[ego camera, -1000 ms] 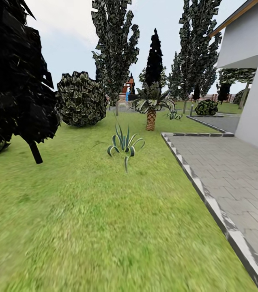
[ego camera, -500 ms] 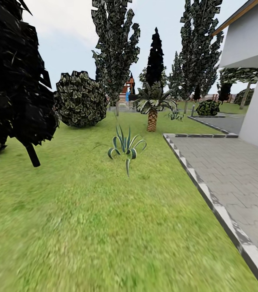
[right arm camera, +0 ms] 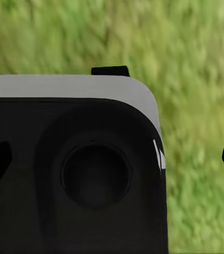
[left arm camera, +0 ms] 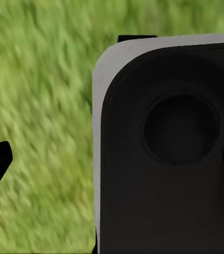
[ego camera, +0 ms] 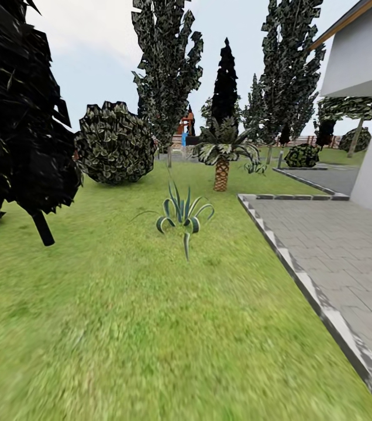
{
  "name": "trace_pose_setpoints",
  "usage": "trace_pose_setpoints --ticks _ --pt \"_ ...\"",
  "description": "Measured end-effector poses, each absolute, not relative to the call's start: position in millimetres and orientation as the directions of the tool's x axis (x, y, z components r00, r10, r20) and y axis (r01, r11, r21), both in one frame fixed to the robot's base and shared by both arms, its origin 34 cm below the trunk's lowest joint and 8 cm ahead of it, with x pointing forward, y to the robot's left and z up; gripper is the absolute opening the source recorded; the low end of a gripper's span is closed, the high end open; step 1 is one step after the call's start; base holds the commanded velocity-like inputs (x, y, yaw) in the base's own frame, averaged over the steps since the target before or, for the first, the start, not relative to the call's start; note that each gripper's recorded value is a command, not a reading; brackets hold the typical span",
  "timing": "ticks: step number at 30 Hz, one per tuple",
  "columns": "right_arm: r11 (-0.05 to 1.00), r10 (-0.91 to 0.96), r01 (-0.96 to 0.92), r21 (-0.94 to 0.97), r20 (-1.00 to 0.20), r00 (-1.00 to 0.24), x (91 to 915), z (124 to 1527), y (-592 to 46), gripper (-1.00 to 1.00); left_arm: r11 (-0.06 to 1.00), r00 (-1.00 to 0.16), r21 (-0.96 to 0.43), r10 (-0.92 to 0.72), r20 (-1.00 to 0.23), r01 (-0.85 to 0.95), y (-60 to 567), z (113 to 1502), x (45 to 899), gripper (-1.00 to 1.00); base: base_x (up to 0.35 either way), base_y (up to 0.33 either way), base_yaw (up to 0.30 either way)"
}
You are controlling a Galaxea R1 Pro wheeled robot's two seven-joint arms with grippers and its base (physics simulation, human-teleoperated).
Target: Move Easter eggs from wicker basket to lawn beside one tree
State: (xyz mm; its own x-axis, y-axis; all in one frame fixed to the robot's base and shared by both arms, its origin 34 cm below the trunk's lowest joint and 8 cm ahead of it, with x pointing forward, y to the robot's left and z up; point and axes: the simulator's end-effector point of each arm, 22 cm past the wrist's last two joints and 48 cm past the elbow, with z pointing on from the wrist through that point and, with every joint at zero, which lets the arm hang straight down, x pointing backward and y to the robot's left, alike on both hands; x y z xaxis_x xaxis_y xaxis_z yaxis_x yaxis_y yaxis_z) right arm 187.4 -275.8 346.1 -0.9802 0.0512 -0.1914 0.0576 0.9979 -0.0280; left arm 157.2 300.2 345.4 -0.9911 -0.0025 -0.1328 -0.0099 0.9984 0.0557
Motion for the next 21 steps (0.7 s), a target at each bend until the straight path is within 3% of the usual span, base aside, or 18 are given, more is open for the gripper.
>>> trace_pose_setpoints --ticks 21 --pt "0.998 0.051 0.058 -0.029 -0.191 -0.98 187.2 346.1 -276.0 1.0 0.998 -0.991 0.055 -0.003 -0.133 -0.01 300.1 345.4 157.2 1.0 0.328 0.142 0.0"
